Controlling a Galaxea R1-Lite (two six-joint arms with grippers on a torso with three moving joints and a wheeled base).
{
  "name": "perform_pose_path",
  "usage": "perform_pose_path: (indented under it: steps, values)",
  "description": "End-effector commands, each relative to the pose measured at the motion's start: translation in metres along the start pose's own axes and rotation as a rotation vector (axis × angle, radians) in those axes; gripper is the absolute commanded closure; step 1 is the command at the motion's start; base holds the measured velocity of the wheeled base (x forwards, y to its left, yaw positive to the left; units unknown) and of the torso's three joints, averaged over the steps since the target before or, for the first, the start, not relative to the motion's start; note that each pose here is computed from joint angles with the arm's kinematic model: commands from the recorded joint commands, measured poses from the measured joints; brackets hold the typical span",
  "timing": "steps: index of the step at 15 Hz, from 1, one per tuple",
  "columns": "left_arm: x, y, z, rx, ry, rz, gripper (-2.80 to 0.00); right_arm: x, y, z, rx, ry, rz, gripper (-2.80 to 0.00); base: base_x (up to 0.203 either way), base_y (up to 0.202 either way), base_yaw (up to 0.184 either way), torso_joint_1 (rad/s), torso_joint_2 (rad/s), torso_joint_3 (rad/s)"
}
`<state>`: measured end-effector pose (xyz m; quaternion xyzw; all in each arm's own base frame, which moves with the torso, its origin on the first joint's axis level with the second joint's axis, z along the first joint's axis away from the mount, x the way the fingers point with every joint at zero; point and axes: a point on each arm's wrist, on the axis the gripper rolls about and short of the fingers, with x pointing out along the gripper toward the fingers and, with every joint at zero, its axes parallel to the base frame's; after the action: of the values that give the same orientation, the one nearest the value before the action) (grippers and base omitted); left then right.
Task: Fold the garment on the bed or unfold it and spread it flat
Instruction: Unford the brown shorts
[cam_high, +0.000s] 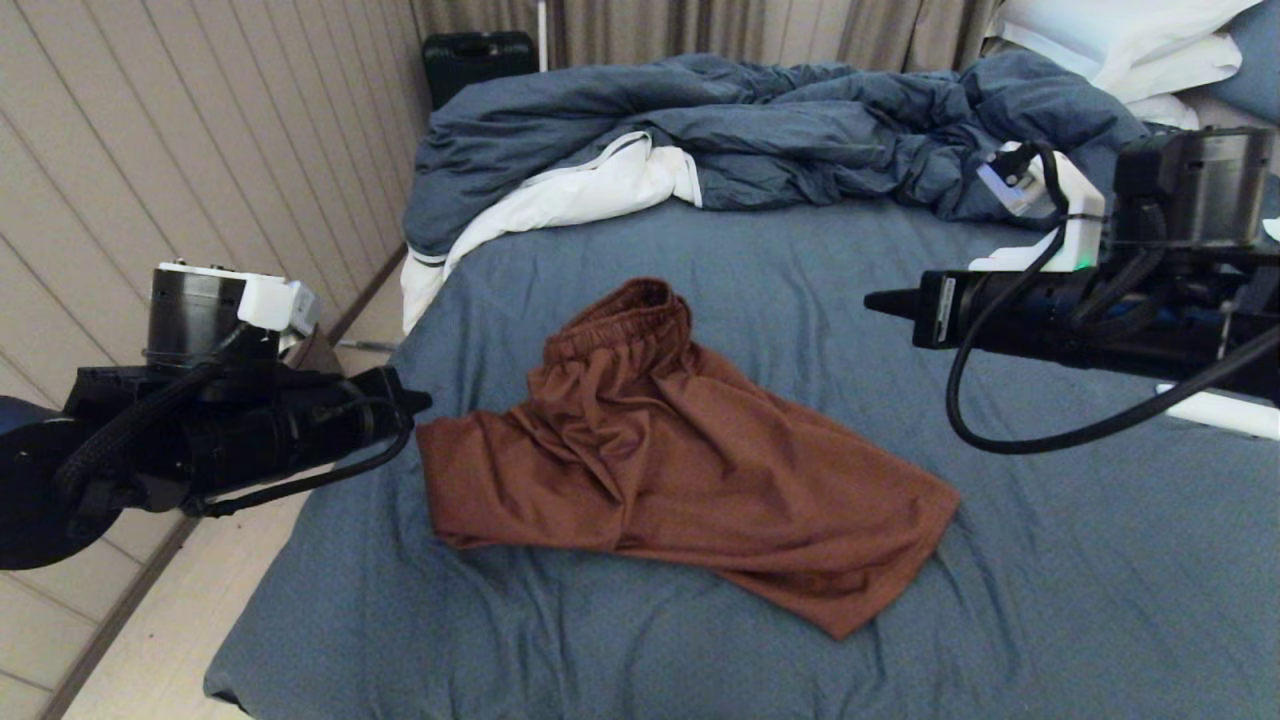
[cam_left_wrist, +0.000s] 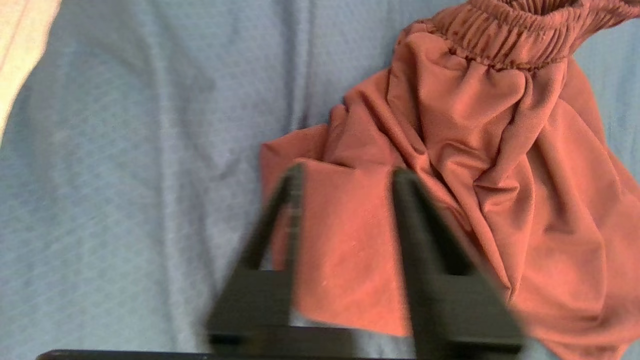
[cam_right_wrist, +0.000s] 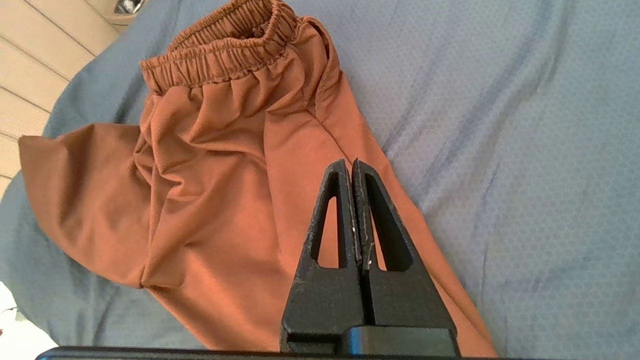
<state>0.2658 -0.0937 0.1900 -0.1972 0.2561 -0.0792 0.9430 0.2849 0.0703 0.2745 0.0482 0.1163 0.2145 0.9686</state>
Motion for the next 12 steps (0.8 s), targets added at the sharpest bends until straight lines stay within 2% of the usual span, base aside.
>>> perform_pose_path:
  steps: [1,4,6,9,11,12]
  values:
    - [0.0,0.002,-0.004,-0.007,0.014,0.0,-2.8,0.002,0.0,-0.003,-0.008,0.011,0.003,0.0,0.0,0.0,0.0,0.0,0.0,0.0]
    - [0.011,0.006,-0.016,-0.003,0.07,0.019,-2.8,0.006,0.0,-0.006,-0.011,0.024,0.004,0.0,0.0,0.0,0.0,0.0,0.0,0.0]
    - [0.025,0.004,-0.032,0.012,0.137,-0.001,-2.8,0.007,-0.001,-0.007,-0.012,0.026,0.004,0.0,0.0,0.0,0.0,0.0,0.0,0.0]
    - [0.03,-0.013,-0.062,0.059,0.209,-0.072,-2.8,0.007,-0.002,-0.007,-0.011,0.028,0.001,0.0,0.0,0.0,0.0,0.0,0.0,0.0]
    - [0.017,-0.022,-0.071,0.087,0.209,-0.112,-2.8,0.007,-0.002,-0.005,-0.013,0.019,0.0,0.0,0.0,0.0,0.0,0.0,0.0,0.0]
    - [0.004,-0.026,-0.068,0.096,0.168,-0.135,-2.8,0.007,-0.002,-0.004,-0.014,0.015,-0.001,0.0,0.0,0.0,0.0,0.0,0.0,0.0]
